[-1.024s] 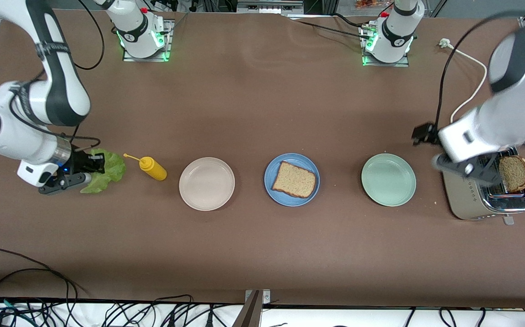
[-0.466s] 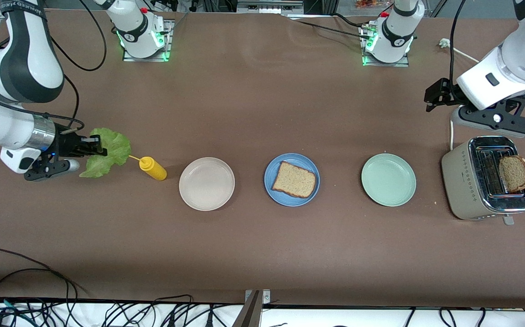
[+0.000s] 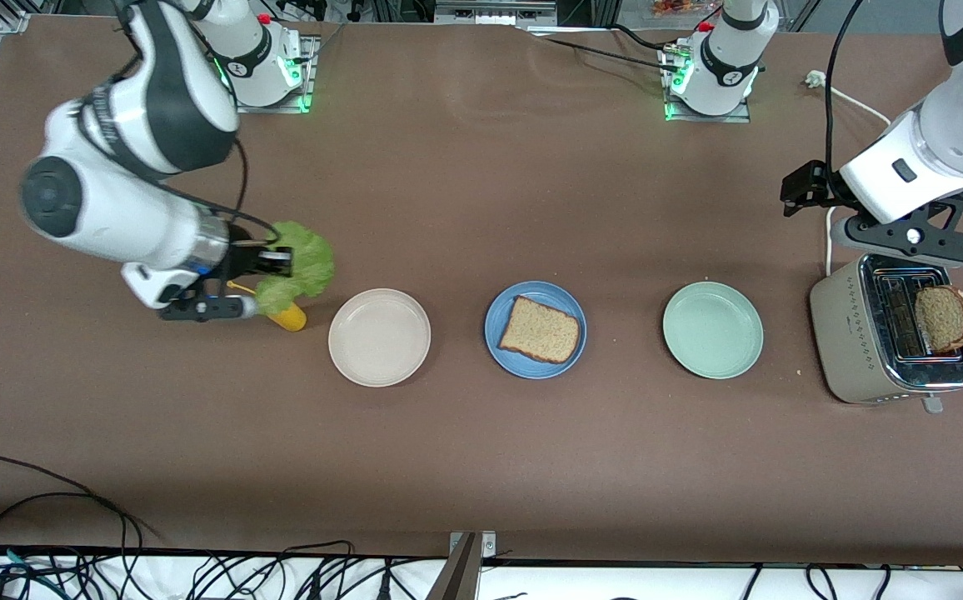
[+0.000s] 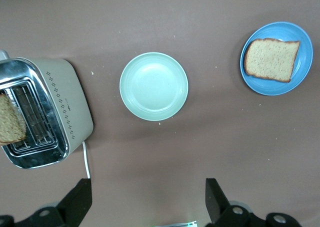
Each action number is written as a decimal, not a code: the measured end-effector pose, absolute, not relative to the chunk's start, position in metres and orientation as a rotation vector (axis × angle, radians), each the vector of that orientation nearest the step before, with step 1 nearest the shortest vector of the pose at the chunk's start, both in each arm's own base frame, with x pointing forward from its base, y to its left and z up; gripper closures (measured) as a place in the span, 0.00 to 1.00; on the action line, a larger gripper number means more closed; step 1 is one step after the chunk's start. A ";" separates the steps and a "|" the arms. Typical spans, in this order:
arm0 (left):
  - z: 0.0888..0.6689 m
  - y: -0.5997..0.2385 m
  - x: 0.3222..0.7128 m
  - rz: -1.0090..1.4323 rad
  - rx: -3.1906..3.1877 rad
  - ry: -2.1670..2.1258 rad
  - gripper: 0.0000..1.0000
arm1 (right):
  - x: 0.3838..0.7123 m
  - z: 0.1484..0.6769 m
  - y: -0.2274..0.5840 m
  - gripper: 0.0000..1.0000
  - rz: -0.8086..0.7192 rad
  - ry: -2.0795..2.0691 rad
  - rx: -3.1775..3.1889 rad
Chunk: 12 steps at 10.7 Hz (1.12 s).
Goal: Make sandwich in blue plate with both arms
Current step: 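Lift the lettuce with the right gripper and carry it over the bread, then lower the lettuce onto the bread and open the right gripper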
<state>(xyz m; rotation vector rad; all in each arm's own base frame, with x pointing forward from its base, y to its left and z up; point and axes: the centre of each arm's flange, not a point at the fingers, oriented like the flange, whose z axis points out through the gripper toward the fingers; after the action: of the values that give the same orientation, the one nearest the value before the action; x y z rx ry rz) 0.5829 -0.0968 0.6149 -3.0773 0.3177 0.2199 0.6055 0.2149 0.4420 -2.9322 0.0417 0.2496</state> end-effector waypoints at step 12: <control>0.657 -0.072 0.533 0.033 -3.179 -0.096 0.00 | 0.571 0.317 0.554 0.93 -0.037 0.753 -2.672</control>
<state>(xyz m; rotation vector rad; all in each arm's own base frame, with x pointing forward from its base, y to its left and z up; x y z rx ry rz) 0.5328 -0.0719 0.6567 -3.1785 -0.0959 0.0326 0.5715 0.5539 0.3169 -2.6721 0.7525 -0.0372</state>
